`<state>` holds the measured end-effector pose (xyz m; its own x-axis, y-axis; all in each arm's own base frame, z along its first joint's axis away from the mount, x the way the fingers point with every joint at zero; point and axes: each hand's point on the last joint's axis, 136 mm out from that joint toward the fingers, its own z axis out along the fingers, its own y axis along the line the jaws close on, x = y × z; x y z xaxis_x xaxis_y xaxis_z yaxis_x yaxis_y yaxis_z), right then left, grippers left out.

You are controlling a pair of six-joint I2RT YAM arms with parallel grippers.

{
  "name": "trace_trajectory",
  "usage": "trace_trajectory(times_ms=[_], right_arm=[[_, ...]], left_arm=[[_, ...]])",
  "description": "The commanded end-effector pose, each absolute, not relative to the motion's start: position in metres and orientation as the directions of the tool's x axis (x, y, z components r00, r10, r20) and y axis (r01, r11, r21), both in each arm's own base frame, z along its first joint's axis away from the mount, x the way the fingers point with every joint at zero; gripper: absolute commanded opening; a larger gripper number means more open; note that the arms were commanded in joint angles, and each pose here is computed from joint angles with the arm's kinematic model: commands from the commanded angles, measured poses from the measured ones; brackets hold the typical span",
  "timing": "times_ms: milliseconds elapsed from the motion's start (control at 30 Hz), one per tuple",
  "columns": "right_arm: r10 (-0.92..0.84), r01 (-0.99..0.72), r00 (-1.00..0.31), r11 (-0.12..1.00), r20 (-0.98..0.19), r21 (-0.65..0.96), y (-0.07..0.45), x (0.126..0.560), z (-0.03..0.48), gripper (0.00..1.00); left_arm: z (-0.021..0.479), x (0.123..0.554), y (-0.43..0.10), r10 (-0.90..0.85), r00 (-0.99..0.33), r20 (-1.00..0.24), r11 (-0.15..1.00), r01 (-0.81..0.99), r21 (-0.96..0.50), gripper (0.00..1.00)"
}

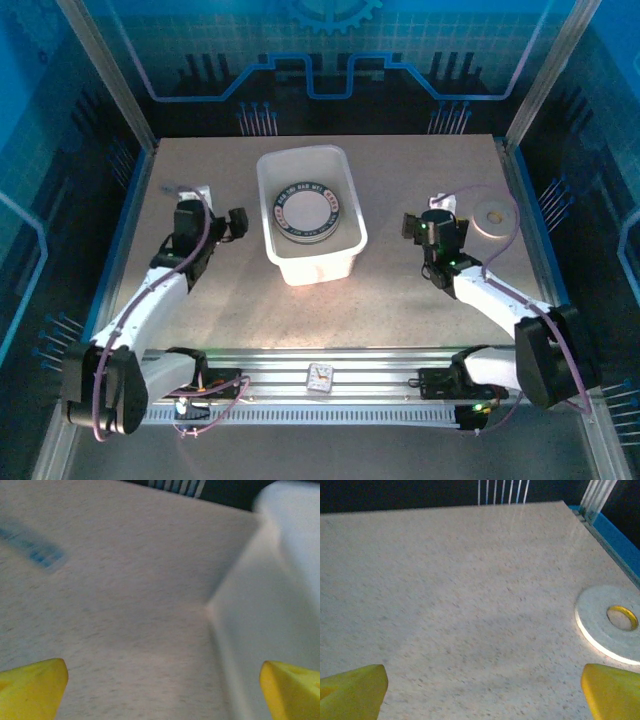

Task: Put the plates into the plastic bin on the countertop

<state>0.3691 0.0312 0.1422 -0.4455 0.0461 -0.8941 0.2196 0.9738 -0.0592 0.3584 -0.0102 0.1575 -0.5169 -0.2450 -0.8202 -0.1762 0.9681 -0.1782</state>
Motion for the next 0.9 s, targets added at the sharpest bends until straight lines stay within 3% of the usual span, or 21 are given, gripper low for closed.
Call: trace_trajectory(times_ms=[0, 267, 467, 633, 867], right_arm=[[0.004, 0.198, -0.326, 0.978, -0.945, -0.064, 0.03, 0.386, 0.166, 1.0], [-0.165, 0.12, -0.396, 0.966, -0.903, -0.229, 0.025, 0.393, 0.145, 1.0], [-0.13, 0.031, -0.295, 0.989, -0.946, -0.146, 0.02, 0.389, 0.126, 1.0], [-0.16, -0.103, -0.143, 0.984, -0.977, -0.146, 0.04, 0.374, 0.113, 1.0], [-0.173, -0.082, -0.216, 0.984, -0.961, -0.159, 0.039, 0.385, 0.108, 1.0]], left_arm=[[0.146, 0.37, 0.019, -0.151, -0.434, -0.888, 0.963, -0.267, -0.034, 0.99], [0.115, 0.378, 0.023, -0.078, -0.379, -0.922, 0.967, -0.255, 0.023, 0.99], [0.112, 0.382, 0.015, -0.082, -0.234, -0.969, 0.98, -0.194, -0.036, 0.99], [0.1, 0.39, 0.008, -0.07, -0.276, -0.959, 0.988, -0.149, -0.029, 0.99], [0.098, 0.396, 0.006, -0.076, -0.299, -0.951, 0.992, -0.119, -0.041, 0.99]])
